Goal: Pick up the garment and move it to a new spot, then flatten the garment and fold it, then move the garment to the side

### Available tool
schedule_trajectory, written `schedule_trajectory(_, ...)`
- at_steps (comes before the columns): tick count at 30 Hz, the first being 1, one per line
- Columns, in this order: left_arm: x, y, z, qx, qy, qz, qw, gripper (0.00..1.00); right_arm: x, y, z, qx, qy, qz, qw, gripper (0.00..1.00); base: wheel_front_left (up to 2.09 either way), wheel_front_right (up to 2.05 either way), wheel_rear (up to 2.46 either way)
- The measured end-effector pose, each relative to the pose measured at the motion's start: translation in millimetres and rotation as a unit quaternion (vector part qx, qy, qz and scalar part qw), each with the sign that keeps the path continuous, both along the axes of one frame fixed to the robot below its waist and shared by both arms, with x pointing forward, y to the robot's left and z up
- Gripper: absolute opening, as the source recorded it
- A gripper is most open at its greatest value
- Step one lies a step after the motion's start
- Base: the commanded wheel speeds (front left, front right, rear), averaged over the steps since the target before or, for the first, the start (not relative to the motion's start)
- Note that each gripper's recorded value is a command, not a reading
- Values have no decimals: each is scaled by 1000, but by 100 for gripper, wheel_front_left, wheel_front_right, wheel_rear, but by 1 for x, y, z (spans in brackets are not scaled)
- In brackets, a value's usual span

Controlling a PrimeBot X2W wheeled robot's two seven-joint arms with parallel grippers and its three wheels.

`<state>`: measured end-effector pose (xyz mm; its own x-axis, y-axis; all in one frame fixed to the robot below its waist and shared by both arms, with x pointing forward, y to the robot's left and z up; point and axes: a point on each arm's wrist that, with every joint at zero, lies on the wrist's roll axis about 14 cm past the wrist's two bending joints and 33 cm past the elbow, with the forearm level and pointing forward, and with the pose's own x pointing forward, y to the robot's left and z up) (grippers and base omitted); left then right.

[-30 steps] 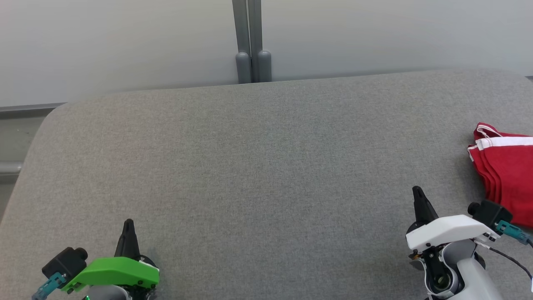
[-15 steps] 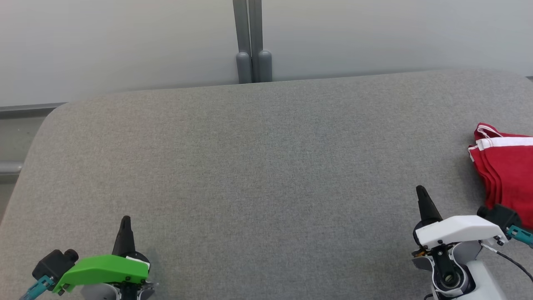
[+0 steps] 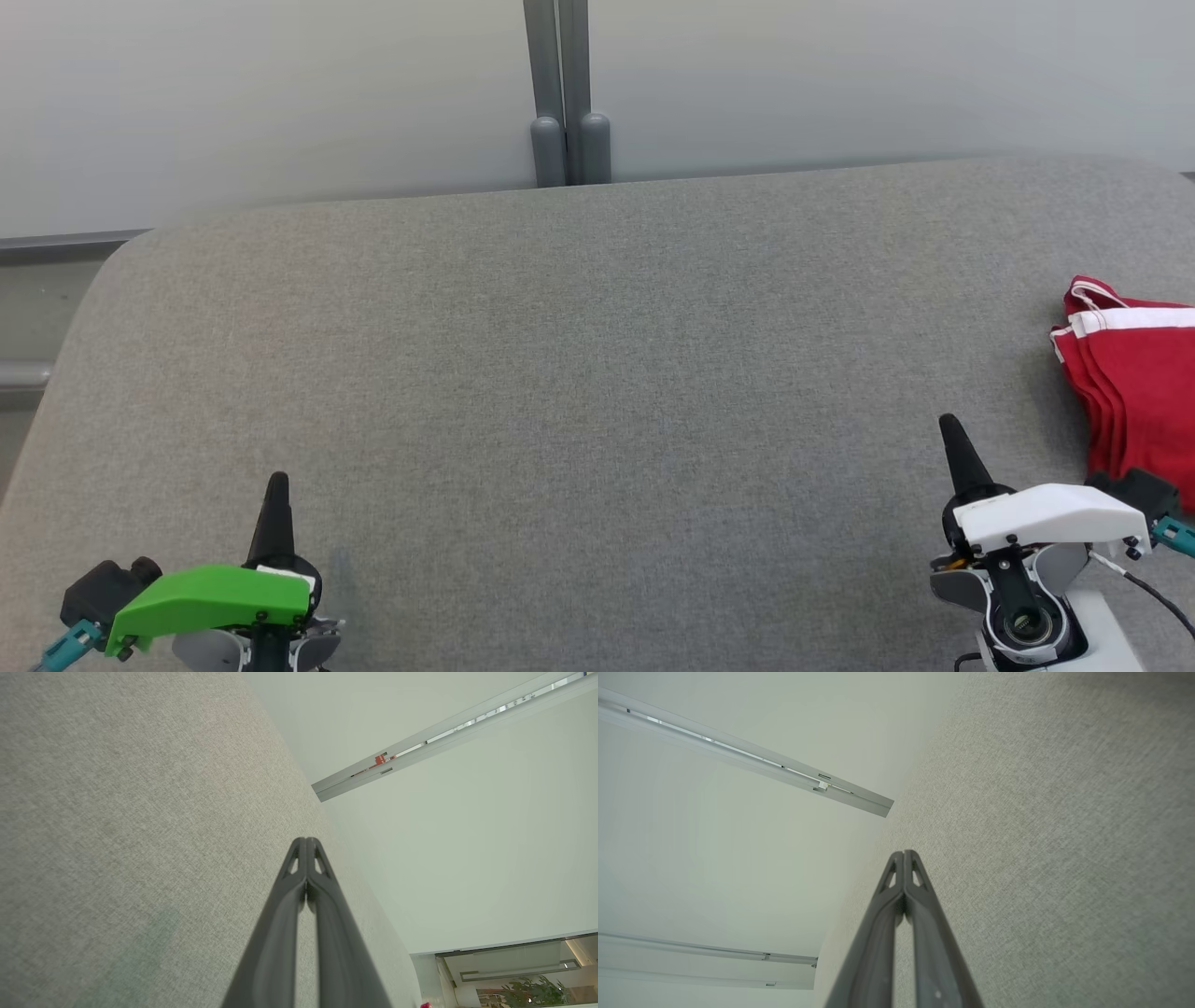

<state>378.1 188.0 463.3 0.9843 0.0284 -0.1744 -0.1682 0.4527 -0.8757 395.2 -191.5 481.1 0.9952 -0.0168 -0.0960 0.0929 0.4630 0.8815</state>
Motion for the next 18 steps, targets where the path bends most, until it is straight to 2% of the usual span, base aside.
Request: schedule_trajectory(18,3,3,12,-91,-23,5,996,0,-2,-3,8,91,-14,-5,996,0,0,0,0)
